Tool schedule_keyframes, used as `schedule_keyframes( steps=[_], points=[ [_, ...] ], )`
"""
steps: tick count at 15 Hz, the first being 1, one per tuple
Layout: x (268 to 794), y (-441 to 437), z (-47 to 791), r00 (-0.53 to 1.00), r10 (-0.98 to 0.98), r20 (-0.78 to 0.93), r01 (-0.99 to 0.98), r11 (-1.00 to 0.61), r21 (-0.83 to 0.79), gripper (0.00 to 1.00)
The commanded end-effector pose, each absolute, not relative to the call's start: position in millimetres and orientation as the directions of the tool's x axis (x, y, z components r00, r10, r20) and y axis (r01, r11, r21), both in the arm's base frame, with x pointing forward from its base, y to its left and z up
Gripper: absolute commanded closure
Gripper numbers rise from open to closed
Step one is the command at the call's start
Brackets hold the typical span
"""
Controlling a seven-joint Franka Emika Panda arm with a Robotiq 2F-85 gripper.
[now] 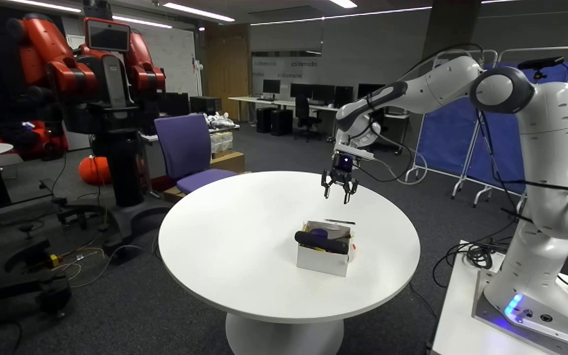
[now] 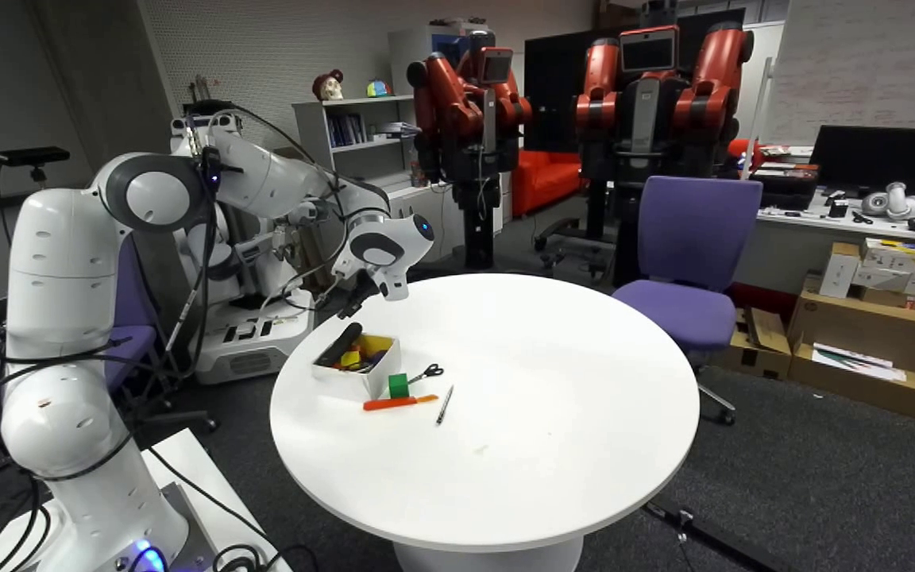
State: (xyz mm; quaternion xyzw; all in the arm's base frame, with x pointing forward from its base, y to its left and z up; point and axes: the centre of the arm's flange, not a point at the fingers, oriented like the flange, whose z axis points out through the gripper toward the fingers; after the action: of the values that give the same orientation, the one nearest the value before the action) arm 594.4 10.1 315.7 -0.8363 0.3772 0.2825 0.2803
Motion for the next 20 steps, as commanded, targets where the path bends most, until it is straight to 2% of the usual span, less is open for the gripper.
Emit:
schedule_keyframes(
  steps=[1,7,10,12,16,18,19,20],
  points=[
    [591.9,6.6,360.0,0.572,-0.518,-0.636,-0.783,-0.577,-0.233,0.00],
    [578.6,-33.2,378.1,0.605,-0.687,-0.403,-0.766,-0.640,-0.060,0.00],
    [579.1,-57.9,370.4,0.613,-0.738,-0.282,-0.774,-0.633,-0.027,0.00],
    [588.5,-76.8,356.1,0.617,-0.766,-0.178,-0.784,-0.619,-0.054,0.00],
    [601.5,-98.9,341.3,0.560,-0.825,-0.079,-0.825,-0.546,-0.143,0.00],
    [611.0,-99.4,351.4,0.513,-0.851,-0.114,-0.848,-0.481,-0.224,0.00],
    [610.6,-100.2,340.4,0.556,-0.825,-0.104,-0.828,-0.538,-0.161,0.00],
    [611.8,-100.6,341.6,0.542,-0.833,-0.113,-0.835,-0.519,-0.181,0.00]
  ],
)
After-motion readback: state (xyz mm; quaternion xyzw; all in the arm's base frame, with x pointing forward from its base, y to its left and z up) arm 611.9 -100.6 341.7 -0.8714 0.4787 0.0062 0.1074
